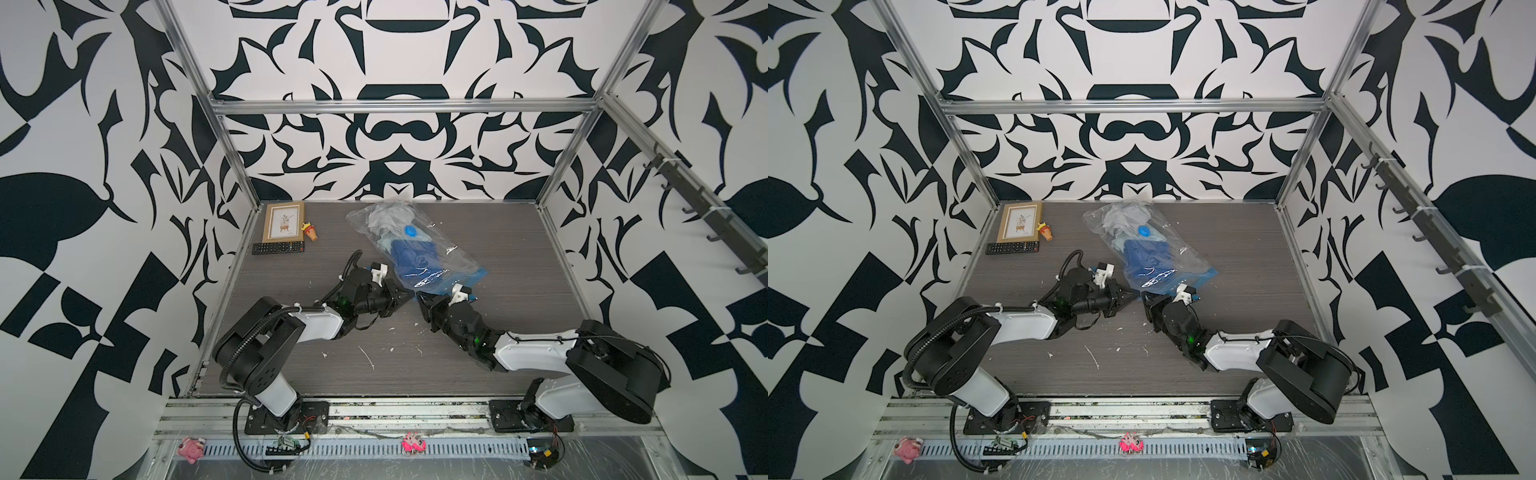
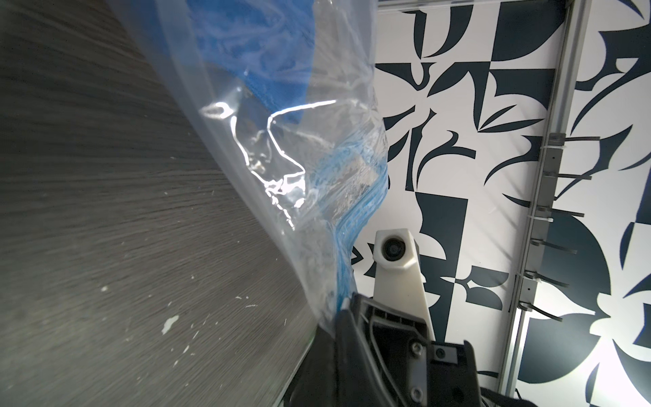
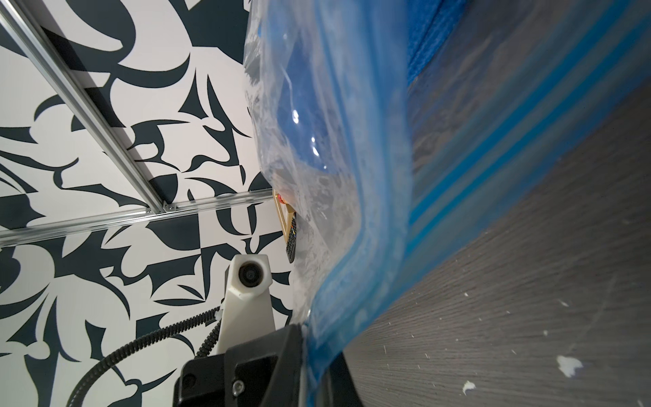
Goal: Place the folded towel into the vacuum bag
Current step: Close the vacuum bag at the center of the board.
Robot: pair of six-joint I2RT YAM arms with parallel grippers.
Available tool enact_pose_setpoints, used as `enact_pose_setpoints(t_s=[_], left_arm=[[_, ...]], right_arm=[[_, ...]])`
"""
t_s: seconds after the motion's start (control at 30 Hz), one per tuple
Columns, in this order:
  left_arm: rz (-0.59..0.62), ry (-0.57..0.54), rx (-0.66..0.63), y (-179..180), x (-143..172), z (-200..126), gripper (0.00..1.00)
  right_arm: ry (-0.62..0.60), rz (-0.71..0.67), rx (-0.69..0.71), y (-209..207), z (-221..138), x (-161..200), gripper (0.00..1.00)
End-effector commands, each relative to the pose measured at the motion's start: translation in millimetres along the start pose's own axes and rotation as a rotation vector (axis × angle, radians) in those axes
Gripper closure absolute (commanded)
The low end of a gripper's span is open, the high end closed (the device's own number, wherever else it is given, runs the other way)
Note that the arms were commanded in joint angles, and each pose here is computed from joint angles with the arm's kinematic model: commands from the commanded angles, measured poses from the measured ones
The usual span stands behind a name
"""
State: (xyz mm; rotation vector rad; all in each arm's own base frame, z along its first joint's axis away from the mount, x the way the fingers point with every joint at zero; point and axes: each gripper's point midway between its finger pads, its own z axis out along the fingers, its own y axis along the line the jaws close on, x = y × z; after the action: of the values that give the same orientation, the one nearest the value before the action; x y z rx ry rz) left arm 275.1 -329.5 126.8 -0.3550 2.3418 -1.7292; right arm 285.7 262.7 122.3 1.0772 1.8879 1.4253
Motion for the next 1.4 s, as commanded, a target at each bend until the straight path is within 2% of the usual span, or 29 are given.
enact_pose_setpoints(t_s=[0.0, 0.43, 1.37], left_arm=[[0.021, -0.006, 0.028, -8, -4, -6, 1.0], [0.022, -0.015, 0.032, -9, -5, -14, 1.0], [0.029, -0.022, 0.025, -9, -5, -19, 1.0]], right_arm=[[-0.272, -0.044, 0.135, -35, -7, -61, 1.0], [-0.356, -0.075, 0.202, -55, -11, -86, 1.0], [-0.437, -0.096, 0.314, -78, -30, -107, 1.0]])
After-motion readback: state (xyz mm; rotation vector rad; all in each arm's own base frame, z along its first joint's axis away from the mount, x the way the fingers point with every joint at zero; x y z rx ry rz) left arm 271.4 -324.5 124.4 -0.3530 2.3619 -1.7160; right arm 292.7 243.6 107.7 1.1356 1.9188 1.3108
